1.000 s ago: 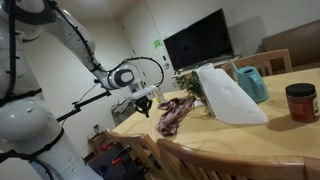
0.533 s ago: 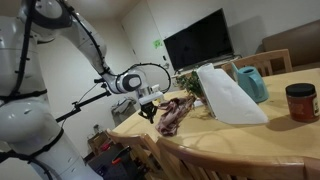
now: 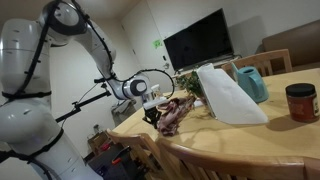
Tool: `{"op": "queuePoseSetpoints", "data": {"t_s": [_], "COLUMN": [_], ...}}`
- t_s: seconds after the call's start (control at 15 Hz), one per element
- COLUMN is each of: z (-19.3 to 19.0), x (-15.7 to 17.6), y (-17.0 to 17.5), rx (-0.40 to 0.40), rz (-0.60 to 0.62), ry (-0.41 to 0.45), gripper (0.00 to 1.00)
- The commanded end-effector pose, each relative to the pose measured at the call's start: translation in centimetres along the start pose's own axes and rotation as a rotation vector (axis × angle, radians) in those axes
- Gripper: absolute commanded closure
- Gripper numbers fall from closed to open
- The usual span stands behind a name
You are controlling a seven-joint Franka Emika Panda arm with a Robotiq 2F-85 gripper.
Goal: Straighten the red cloth
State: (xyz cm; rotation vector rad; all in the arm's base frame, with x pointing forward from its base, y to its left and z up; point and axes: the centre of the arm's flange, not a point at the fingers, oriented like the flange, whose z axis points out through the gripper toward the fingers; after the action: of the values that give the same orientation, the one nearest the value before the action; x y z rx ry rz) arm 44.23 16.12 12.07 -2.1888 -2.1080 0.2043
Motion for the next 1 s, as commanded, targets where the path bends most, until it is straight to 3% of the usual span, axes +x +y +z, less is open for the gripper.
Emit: {"op": "queuePoseSetpoints", "data": {"t_s": [0.0, 0.4, 0.93], "z": [-0.3, -0.6, 1.2], "x": [1.2, 2.1, 2.4], "y": [1.3, 3.1, 3.4], "rx": [-0.047, -0.084, -0.054], "rz": [0.012, 0.016, 0.028], "ry": [-0.028, -0.061, -0.064], "gripper": [1.00, 1.00, 1.00]}}
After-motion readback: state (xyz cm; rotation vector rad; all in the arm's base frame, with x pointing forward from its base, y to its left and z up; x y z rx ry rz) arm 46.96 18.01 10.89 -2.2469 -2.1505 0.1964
